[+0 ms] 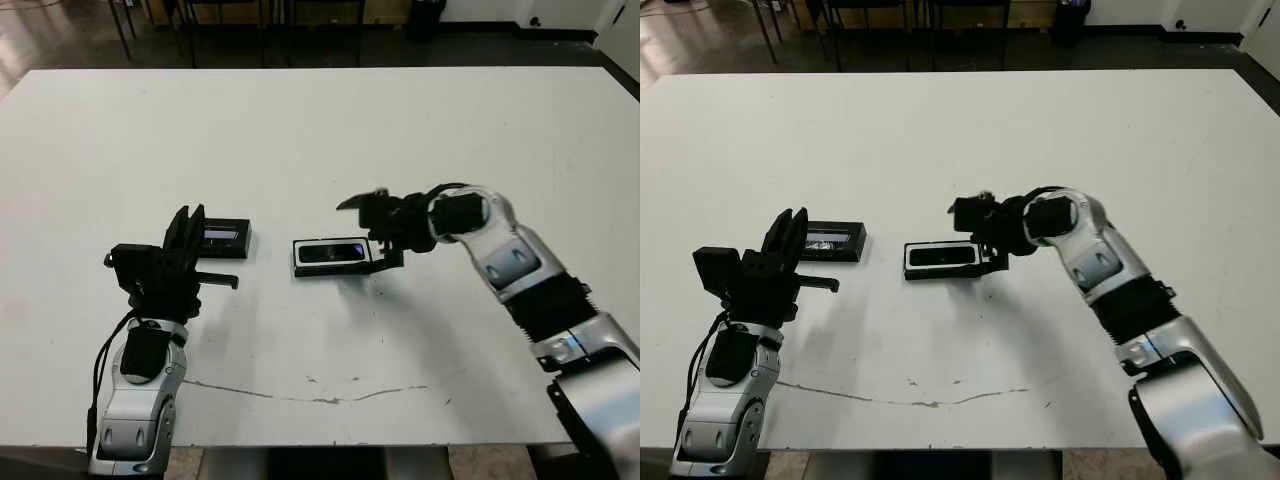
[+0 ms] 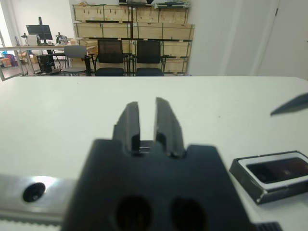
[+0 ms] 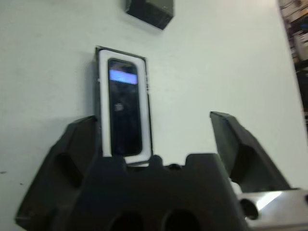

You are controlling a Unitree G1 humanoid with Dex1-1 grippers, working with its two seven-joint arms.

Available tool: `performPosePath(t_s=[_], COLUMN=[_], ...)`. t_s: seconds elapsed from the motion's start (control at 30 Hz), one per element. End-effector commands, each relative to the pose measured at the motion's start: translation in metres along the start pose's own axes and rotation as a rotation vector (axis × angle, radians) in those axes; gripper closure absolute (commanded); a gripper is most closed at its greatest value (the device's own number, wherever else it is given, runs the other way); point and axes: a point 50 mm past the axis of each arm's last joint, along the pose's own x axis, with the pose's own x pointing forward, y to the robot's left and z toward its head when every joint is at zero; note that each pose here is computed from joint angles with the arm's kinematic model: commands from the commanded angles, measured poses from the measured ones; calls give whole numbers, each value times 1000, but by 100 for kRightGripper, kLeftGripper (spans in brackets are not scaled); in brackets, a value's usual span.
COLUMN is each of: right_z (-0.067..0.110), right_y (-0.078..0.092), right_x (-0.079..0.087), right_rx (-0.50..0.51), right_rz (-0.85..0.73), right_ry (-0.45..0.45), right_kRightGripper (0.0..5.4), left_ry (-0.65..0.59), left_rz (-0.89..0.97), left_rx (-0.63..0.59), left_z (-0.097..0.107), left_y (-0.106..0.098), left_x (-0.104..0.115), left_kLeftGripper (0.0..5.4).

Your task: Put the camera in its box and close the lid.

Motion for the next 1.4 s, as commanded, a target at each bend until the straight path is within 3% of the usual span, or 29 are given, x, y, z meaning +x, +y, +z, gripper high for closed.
performPosePath(t_s=[0.03,0.17,0.23,0.33,0.47,0.67,0.8,0.93,1.1,1.2,1.27,1.4], right_z=[-9,-8,-11,-16,-23,-35,-43,-39,-32,-28,-26,-24], right_y=[-5,-13,-15,-11,4,33,48,52,54,54,54,56], right_x=[-14,-30,-39,-50,-59,-68,-71,-73,-75,-76,-77,-79], right_rx=[12,40,129,341,480,546,580,614,668,671,660,647], right_rz=[-67,-138,-219,-346,-504,-580,-566,-524,-462,-445,-442,-434], right_ry=[4,-31,-110,-252,-280,-239,-246,-256,-273,-291,-291,-291], right_kRightGripper=[1,1,1,1,11,130,220,312,427,495,539,539], left_ry=[30,24,24,24,22,-33,-10,120,251,420,543,726], left_rz=[1,0,2,5,11,9,-145,-371,-487,-598,-658,-708], left_rx=[11,15,17,15,16,85,311,541,664,773,775,738], left_z=[-5,-5,-5,-4,-4,13,48,87,111,114,110,93], left_y=[2,2,3,4,6,27,58,90,113,116,113,100], left_x=[0,0,0,0,0,9,35,74,116,137,148,160], left_kLeftGripper=[540,540,540,540,540,540,540,540,540,540,540,540])
